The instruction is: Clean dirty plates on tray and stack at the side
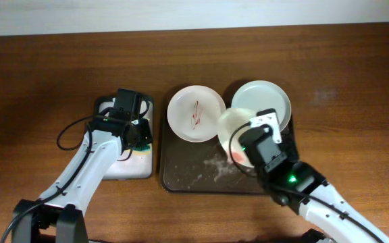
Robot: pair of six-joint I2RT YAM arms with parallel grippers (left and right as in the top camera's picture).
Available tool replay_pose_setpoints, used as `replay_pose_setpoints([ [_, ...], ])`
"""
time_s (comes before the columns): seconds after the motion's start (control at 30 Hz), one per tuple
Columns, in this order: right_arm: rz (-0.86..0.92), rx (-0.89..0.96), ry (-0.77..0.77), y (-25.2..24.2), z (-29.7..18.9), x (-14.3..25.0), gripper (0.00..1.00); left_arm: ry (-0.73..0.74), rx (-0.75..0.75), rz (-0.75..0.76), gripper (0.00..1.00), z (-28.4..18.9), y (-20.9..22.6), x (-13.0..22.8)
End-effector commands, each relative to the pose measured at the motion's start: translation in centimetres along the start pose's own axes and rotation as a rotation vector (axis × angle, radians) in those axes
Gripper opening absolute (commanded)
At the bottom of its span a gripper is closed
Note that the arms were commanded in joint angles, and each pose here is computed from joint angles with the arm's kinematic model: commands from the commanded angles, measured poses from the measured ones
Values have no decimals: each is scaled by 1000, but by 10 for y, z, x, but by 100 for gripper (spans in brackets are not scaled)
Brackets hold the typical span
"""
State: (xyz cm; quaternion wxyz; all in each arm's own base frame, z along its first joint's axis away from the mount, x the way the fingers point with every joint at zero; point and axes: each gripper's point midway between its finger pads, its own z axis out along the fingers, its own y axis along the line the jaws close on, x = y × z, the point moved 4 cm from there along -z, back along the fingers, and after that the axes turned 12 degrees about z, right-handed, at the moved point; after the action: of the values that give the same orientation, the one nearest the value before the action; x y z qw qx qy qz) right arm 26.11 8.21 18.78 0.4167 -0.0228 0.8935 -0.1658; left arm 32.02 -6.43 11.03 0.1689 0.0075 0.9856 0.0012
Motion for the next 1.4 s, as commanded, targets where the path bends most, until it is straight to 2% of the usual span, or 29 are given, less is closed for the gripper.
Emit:
replay_pose_setpoints([
  [0.0, -145, 157, -153, 7, -19, -22, 4, -7, -13, 11, 0, -1, 3, 0],
  [0.13, -250, 252, -180, 21, -19, -17, 4, -7, -13, 11, 0, -1, 3, 0],
  [0.2, -253, 253, -177, 22, -17, -16, 4, -7, -13, 11, 0, -1, 3, 0],
  [0.23, -201, 247, -182, 22, -17, -16, 4, -7, -13, 11, 0, -1, 3, 0],
  [0.33, 107, 32, -48, 21, 2, -13, 4, -7, -13, 11, 0, -1, 3, 0],
  [0.4, 335, -32, 50, -18, 22, -19, 4, -6, -13, 11, 0, -1, 3, 0],
  [0.5, 593, 21, 208, -81, 50, 5, 4, -6, -13, 11, 0, -1, 3, 0],
  [0.6, 834, 123, 278, -145, 68, 30, 4, -6, -13, 11, 0, -1, 3, 0],
  [0.67, 953, 260, 343, -190, 78, 61, 4, -6, -13, 11, 0, -1, 3, 0],
  [0.73, 1019, 343, 420, -212, 90, 89, 4, -6, -13, 11, 0, -1, 3, 0],
  [0.83, 1035, 372, 520, -214, 114, 116, 4, -6, -13, 11, 0, -1, 3, 0],
  [0.9, 1046, 319, 564, -204, 135, 126, 4, -6, -13, 11, 0, -1, 3, 0],
  [0.97, 1082, 158, 572, -185, 155, 123, 4, -5, -13, 11, 0, -1, 3, 0],
  [1.03, 1019, 98, 567, -173, 160, 117, 4, -6, -13, 11, 0, -1, 3, 0],
  [1.23, 892, 20, 549, -141, 164, 98, 5, 0, -14, 11, 0, -1, 4, 1],
  [1.27, 891, 29, 549, -142, 164, 99, 11, 0, -14, 11, 0, -1, 4, 1],
  [1.3, 887, 44, 551, -144, 163, 100, 37, 0, -14, 11, 0, -1, 4, 1],
  [1.33, 887, 44, 551, -144, 162, 99, 56, 0, -14, 11, 0, -1, 4, 1],
  [1.37, 887, 43, 543, -146, 161, 95, 59, 1, -14, 11, 0, -1, 4, 1],
])
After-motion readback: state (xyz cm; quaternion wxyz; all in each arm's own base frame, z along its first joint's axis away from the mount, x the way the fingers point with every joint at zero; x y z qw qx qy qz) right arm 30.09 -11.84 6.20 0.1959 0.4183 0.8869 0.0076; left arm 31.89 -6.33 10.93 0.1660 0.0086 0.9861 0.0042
